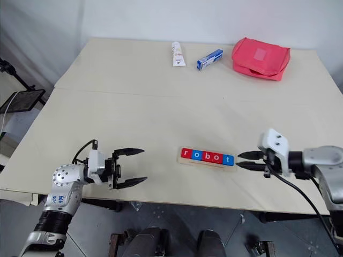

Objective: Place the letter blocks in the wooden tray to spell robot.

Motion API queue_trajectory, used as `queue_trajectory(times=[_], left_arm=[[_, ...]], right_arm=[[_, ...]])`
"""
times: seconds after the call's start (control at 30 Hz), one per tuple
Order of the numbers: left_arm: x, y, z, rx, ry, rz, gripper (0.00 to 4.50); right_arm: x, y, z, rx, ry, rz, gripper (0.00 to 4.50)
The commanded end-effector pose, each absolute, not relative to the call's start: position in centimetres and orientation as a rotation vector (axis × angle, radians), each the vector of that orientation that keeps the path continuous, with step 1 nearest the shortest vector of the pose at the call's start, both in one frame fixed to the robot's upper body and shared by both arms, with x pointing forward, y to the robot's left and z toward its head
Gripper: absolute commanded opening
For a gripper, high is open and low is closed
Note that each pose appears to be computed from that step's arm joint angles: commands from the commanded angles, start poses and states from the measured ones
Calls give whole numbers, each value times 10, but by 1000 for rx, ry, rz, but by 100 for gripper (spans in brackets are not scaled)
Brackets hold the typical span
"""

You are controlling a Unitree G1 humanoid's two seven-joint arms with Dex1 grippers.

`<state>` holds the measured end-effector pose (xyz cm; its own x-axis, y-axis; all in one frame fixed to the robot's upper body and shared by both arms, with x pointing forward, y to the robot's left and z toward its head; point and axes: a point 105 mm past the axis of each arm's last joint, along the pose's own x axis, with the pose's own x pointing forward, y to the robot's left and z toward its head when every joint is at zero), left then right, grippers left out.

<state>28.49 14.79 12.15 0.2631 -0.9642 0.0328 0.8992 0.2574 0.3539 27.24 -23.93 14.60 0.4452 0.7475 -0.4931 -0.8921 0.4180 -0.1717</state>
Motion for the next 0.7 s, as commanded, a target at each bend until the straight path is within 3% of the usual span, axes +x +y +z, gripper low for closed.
queue_trajectory(times=[0.03, 0.2, 0.53, 0.7], left_arm=[[298, 161, 134, 308, -293, -1183, 450], [306, 173, 144, 283, -314, -1133, 450], [309, 188, 143, 212, -274, -1192, 450], [315, 187, 146, 223, -277, -1205, 450]], right_arm=[[264, -255, 152, -458, 298, 1064, 264], [252, -276, 142, -396, 258, 1046, 438], [239, -311, 136, -381, 207, 1009, 444], [243, -315, 148, -311, 112, 982, 444]])
